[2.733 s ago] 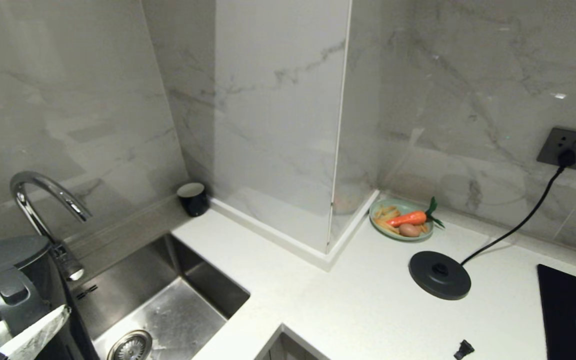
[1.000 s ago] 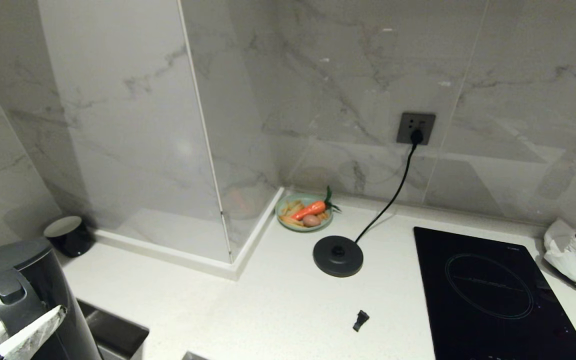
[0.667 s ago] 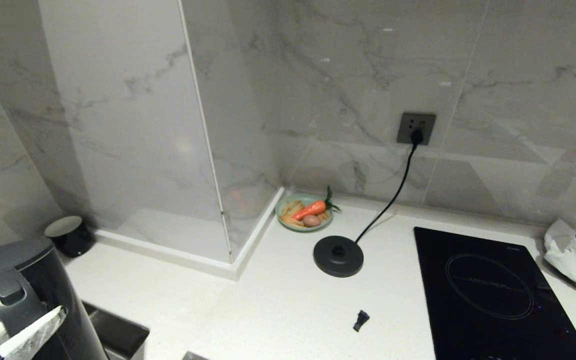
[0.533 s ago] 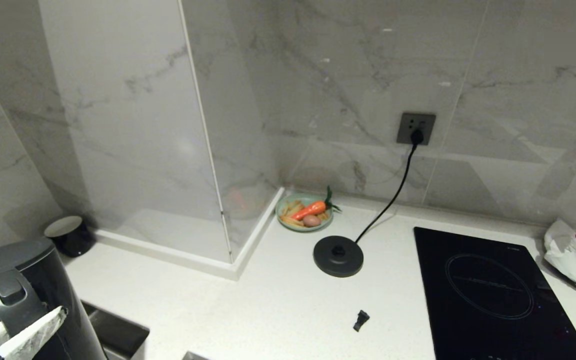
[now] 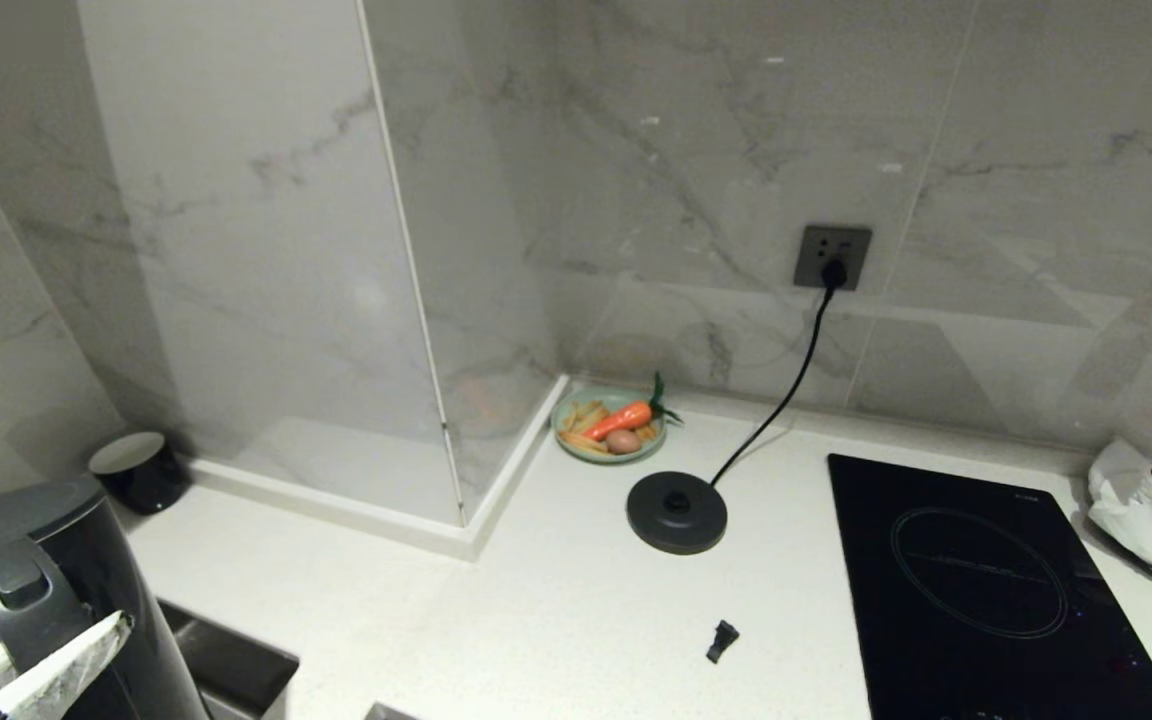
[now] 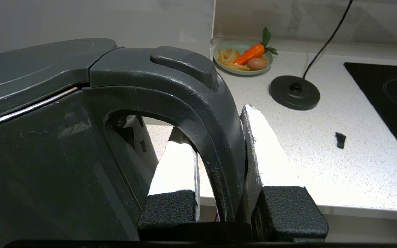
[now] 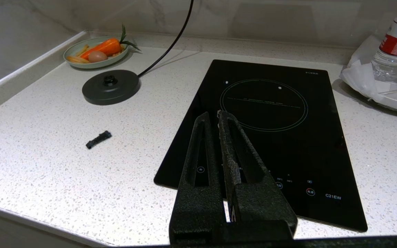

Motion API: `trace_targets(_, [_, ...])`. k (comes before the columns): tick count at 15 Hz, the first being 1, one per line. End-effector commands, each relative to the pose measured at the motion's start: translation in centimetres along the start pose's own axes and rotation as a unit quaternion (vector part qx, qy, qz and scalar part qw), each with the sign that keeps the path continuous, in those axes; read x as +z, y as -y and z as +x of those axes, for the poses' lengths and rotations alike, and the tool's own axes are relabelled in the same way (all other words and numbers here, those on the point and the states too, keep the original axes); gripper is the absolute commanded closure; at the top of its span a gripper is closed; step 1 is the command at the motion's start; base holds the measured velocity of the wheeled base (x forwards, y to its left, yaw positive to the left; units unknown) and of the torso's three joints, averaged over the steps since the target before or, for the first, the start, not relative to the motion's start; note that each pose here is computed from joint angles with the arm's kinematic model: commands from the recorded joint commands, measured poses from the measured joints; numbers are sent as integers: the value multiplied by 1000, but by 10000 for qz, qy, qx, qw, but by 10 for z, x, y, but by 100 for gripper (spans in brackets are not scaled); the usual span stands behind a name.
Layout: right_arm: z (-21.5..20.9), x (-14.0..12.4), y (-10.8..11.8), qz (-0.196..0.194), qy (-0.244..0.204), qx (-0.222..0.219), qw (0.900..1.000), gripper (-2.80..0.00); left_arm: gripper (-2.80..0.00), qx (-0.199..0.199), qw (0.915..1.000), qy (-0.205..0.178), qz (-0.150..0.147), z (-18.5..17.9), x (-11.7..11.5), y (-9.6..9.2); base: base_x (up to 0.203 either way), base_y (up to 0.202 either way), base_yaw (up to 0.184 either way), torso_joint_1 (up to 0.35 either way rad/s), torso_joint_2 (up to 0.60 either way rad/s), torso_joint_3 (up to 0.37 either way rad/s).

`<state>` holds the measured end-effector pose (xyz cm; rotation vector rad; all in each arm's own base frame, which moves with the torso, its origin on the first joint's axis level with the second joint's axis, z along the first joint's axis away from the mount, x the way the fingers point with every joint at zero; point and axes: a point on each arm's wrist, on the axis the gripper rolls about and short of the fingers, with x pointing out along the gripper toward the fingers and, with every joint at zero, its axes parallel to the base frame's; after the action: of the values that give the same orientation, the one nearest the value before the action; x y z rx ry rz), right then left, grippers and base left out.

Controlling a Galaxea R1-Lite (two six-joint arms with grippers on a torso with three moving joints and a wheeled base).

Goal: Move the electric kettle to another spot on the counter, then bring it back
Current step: Place it by the sink

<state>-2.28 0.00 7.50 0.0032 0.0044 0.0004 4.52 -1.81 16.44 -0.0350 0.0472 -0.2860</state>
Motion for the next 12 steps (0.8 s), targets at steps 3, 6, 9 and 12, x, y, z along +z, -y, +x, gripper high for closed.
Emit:
trace_targets(3, [0, 0, 0, -1, -1, -2, 10000, 0, 0, 8, 10000, 12, -5, 0, 0, 0, 0, 0, 0, 0, 0, 0])
trace_targets(6, [0, 0, 0, -1, -1, -2, 10000, 0, 0, 8, 10000, 12, -5, 0, 0, 0, 0, 0, 0, 0, 0, 0])
trace_targets(9, [0, 0, 0, -1, -1, 3, 10000, 0, 0, 18, 10000, -25, 1, 1, 0, 0, 0, 0, 0, 0, 0, 0])
trace_targets(12, [0, 0, 0, -1, -1, 5, 10000, 0, 0, 45, 9998, -175, 21, 8, 1, 1, 0, 0, 0, 0, 0, 0])
